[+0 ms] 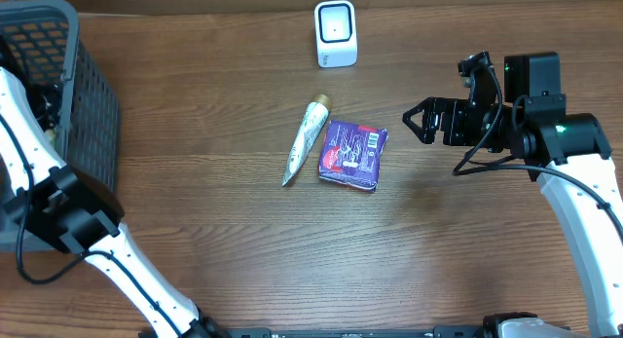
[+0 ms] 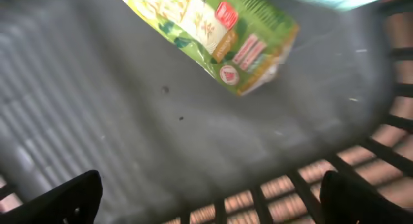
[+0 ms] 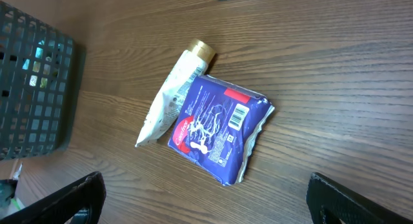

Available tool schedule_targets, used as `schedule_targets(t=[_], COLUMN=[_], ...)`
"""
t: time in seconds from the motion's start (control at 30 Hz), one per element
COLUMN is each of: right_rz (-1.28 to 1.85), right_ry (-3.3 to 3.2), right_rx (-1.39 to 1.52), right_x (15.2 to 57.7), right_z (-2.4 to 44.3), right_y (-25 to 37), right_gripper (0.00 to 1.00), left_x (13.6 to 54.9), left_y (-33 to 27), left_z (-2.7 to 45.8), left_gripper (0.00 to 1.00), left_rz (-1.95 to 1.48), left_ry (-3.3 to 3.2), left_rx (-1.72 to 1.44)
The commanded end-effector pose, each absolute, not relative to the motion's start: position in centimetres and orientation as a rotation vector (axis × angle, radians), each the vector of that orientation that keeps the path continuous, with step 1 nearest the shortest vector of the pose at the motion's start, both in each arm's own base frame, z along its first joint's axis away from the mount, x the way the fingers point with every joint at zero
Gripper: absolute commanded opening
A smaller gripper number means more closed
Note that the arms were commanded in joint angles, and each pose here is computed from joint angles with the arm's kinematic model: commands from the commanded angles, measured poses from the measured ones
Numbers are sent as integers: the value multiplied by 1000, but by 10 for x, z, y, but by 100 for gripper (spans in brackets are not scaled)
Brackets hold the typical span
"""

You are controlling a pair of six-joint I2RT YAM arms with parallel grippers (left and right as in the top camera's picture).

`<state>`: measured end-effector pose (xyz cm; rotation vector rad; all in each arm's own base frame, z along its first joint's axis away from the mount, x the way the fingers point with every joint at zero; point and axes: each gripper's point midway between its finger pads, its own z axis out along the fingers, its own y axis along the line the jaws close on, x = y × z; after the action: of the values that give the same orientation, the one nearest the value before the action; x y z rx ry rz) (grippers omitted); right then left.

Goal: Scan the item barcode

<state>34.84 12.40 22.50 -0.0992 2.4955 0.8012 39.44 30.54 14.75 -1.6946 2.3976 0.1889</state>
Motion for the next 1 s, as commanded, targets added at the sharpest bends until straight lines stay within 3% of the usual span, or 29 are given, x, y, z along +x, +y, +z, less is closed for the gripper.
schedule_targets(t=[0.0, 0.2, 0.27, 0.77, 0.97], right_rz=[800, 800, 798, 780, 767], right_ry=[2479, 2480, 2479, 2520, 2524], right_rx=[-117, -116, -121, -173, -219], right_x=[349, 349, 349, 339, 336], right_z=[232, 232, 232, 224, 223], right_y=[127, 127, 127, 125, 125], right_gripper=[100, 100, 100, 100, 100], left_x=[382, 338, 334, 246, 213], left_y=[291, 256, 249, 182, 154], left_z=[255, 300, 302, 386, 402], left_gripper=[100, 97, 91, 87, 91], left_rz=[171, 154, 134, 243, 382], left_ry=[2226, 2251, 2298, 2055, 1822], left_rx=[-1542, -1525, -1467, -1334, -1137])
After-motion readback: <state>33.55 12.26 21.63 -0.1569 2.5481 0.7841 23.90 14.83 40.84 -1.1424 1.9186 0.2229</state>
